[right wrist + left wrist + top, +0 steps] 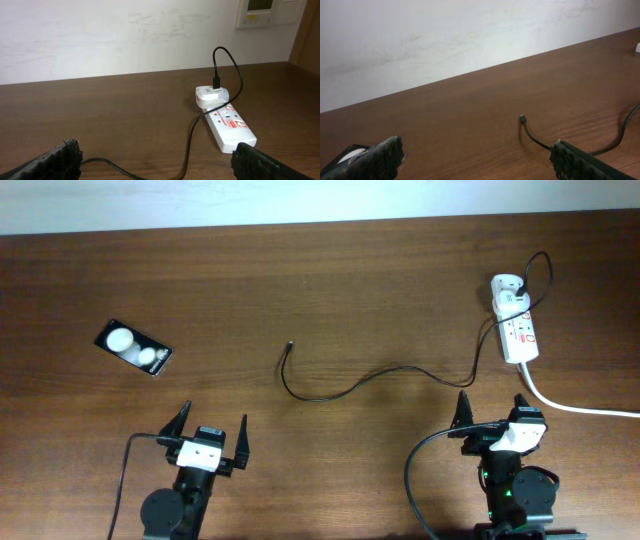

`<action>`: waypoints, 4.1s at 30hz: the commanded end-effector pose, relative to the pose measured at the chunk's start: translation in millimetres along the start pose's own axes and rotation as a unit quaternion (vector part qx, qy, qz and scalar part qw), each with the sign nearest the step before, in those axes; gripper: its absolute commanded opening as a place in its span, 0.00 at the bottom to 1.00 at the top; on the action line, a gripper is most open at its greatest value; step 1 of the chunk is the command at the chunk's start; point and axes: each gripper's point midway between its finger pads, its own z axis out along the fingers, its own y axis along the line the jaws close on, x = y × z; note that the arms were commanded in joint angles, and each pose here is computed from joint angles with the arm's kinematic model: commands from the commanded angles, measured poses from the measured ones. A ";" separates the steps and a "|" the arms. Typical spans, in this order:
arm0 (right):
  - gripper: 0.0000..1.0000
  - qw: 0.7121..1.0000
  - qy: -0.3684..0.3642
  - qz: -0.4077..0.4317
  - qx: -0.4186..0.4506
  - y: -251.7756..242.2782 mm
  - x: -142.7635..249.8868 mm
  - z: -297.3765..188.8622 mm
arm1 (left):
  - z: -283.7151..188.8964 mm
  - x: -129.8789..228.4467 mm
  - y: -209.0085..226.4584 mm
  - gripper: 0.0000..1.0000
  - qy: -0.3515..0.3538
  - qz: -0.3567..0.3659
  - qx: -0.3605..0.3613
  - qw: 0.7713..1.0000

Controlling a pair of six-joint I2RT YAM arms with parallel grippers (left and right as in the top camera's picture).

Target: Plug charger to phone and switch on socket

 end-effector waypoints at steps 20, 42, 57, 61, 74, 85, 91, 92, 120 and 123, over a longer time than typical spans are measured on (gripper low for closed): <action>0.99 1.000 0.002 0.001 -0.005 1.9 3.3 0.1 | -0.4 1.0 1.1 0.99 0.001 -0.006 -0.003 1.000; 0.99 1.000 0.002 0.001 -0.005 1.9 3.4 0.1 | -0.4 1.0 1.1 0.99 0.001 -0.007 -0.003 1.000; 0.99 1.000 0.002 0.001 -0.005 2.0 3.3 0.1 | -0.1 0.7 1.0 0.99 0.000 -0.007 -0.002 1.000; 0.99 1.000 0.002 0.001 -0.005 1.9 3.4 0.1 | -1.4 -9.3 4.0 0.99 -0.005 -0.016 -0.006 1.000; 0.99 1.000 0.002 0.001 -0.005 1.9 3.4 0.1 | 44.7 -97.3 26.9 0.99 0.105 -0.037 0.013 0.994; 0.99 1.000 0.002 0.001 -0.004 1.8 3.4 0.1 | 148.2 -137.7 36.1 0.99 0.379 -0.039 0.101 0.919; 0.99 1.000 0.002 0.001 -0.005 1.9 3.4 0.1 | 158.5 -125.2 20.9 0.99 0.446 -0.065 0.146 0.880; 0.99 1.000 0.002 0.001 -0.005 1.9 3.4 0.1 | 161.5 -125.5 17.6 0.99 0.442 -0.070 0.155 0.881; 0.99 1.000 0.002 0.001 -0.004 1.8 3.4 0.1 | 163.2 79.6 228.7 0.99 0.540 -0.405 -0.268 0.687; 0.99 1.000 0.002 0.001 -0.005 1.9 3.3 0.1 | 164.8 104.6 226.4 0.99 0.559 -0.407 -0.268 0.671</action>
